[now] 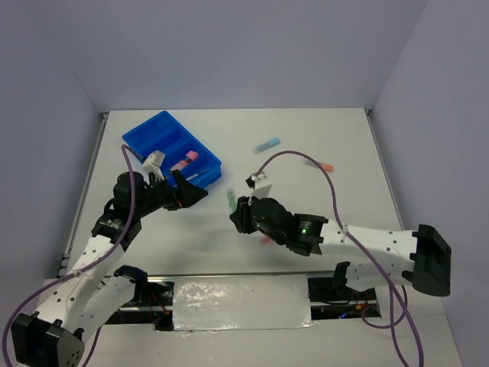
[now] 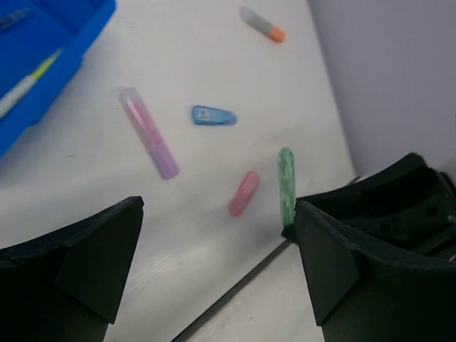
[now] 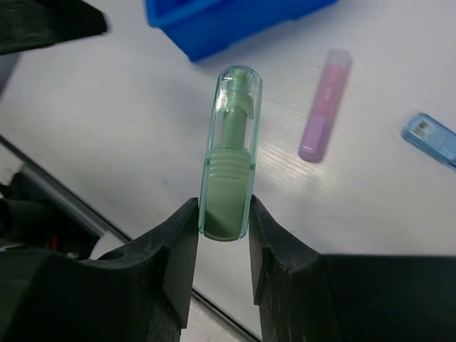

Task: Sort the stationery into containers
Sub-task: Pick up the stationery from the center of the board, then place the stationery in the storage box.

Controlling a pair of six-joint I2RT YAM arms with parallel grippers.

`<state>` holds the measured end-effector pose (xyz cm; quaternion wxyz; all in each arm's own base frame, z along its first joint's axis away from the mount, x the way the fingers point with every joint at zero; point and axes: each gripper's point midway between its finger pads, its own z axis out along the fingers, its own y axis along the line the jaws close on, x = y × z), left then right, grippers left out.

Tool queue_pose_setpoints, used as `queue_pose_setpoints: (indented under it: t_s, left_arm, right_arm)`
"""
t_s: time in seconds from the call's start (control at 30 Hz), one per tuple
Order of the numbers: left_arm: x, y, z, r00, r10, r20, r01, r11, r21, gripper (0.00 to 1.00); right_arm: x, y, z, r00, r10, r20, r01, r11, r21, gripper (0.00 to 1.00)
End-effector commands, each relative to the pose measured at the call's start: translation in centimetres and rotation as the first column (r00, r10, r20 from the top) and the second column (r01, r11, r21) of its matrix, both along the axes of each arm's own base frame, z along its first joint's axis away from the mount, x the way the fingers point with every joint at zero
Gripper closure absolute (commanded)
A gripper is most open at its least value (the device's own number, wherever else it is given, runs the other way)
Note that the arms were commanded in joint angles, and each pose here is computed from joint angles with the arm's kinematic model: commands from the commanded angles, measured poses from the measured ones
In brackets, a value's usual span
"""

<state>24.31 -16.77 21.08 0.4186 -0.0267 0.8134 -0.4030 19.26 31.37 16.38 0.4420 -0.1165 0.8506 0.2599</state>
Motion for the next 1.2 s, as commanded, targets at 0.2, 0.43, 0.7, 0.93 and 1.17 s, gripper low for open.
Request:
queue_pose_setpoints:
  t_s: [0.2, 0.43, 0.7, 0.93, 1.17]
  left_arm:
    - [-0.4, -3.8, 6.1, 0.986, -0.106, 0.127, 0.134, 0.963, -0.232, 0.06]
    - [0.3, -4.7, 3.9, 0.992, -0.111, 0.052, 0.118, 0.977, -0.177, 0.22]
    - [1.3, -5.8, 3.4, 0.988, -0.148, 0.041, 0.153, 0.974, -0.166, 0.89]
    - [5.8, -0.9, 1.3, 0.998, 0.054, 0.028, -0.059, 0.966, 0.253, 1.0]
    - [14.0, 9.0, -0.4, 0.941, 0.304, 0.147, -0.298, 0.545, 0.784, 1.0]
  right_arm:
    - [-0.2, 4.4, 8.0, 0.974, 0.122, 0.189, -0.161, 0.965, 0.208, 1.0]
    - [0.2, 6.4, 9.5, 0.965, 0.139, 0.22, -0.188, 0.957, 0.22, 1.0]
    - [0.7, 8.1, 9.3, 0.953, 0.17, 0.253, -0.223, 0.954, 0.201, 0.97]
    - [3.4, 3.7, 6.2, 0.984, 0.01, 0.177, -0.039, 0.987, 0.158, 0.28]
    - [2.4, -4.7, 4.4, 0.98, -0.139, 0.142, 0.119, 0.983, 0.14, 0.25]
